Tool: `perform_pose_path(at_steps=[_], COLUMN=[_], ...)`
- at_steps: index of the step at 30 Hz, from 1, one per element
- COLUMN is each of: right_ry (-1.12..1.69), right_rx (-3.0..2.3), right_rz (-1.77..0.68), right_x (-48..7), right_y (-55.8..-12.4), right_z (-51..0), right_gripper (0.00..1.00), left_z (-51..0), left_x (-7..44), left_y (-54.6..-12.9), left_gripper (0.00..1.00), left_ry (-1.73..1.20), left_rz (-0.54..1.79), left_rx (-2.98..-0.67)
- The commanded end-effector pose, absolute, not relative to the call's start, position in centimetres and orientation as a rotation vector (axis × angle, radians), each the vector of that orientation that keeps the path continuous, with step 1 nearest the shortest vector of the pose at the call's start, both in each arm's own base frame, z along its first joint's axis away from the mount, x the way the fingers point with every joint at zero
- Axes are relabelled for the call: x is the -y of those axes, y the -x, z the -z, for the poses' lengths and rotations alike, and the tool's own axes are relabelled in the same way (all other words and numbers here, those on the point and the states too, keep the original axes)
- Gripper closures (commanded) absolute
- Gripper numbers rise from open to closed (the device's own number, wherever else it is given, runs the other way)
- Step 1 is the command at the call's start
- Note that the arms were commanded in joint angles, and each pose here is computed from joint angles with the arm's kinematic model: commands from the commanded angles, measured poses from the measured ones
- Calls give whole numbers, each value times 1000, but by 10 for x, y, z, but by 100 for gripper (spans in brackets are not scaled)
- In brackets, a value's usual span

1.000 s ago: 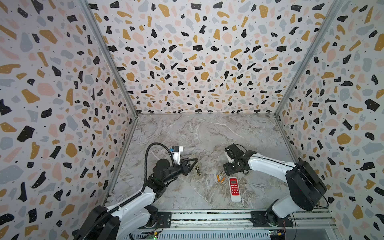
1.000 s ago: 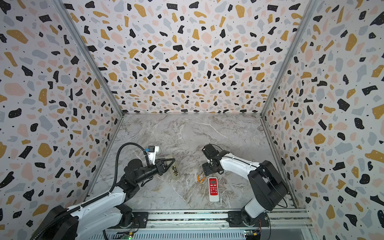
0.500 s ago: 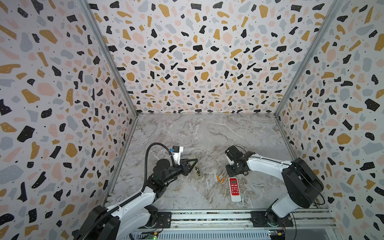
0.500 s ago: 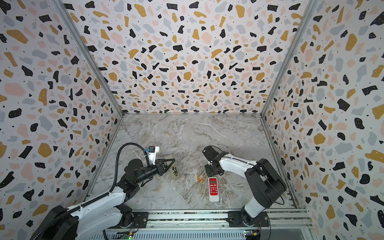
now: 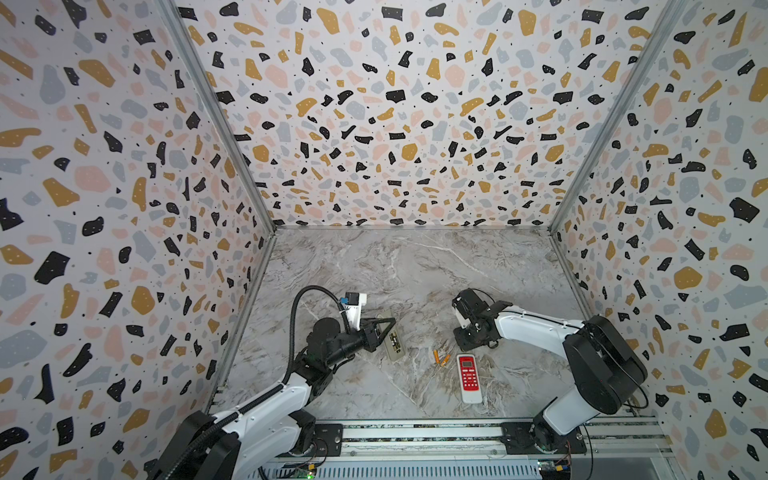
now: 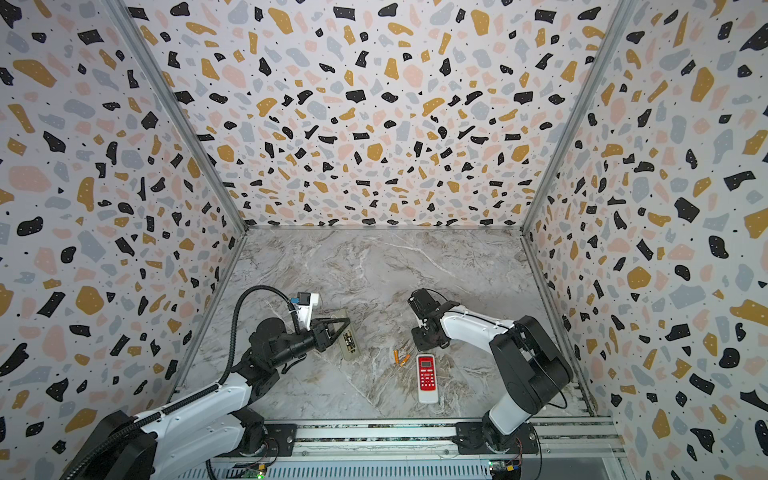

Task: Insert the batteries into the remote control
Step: 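Move the right gripper with the cover over the remote's battery compartment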

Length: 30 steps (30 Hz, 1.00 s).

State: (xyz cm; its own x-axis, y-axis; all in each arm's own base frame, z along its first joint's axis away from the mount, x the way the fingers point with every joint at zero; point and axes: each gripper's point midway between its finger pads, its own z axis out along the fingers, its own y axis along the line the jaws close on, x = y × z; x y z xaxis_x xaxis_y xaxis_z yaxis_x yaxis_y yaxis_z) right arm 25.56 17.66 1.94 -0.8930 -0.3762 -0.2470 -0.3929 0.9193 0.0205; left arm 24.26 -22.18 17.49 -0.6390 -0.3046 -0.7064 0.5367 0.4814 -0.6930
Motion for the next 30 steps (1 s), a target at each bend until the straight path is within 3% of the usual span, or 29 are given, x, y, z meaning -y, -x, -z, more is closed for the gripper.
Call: perform_pose_path(at_steps=[1, 5, 13, 30], right_ry=[673, 729, 664, 672], right_rx=[-2868, -2871, -2859, -2865], right_rz=[-61, -11, -44, -57], right_x=[-178, -178, -175, -173], right_y=[-253, -255, -255, -251], right_z=[-9, -5, -12, -10], right_gripper=[75, 75, 60, 79], left_z=[-189, -190, -189, -192], left_x=[221, 221, 220, 214], left_y=[-245, -246, -246, -247], left_gripper=[100, 100, 100, 100], left_ry=[-218, -215, -209, -117], left_rz=[1254, 1256, 1244, 1277], left_rx=[-1819, -1819, -1825, -1783])
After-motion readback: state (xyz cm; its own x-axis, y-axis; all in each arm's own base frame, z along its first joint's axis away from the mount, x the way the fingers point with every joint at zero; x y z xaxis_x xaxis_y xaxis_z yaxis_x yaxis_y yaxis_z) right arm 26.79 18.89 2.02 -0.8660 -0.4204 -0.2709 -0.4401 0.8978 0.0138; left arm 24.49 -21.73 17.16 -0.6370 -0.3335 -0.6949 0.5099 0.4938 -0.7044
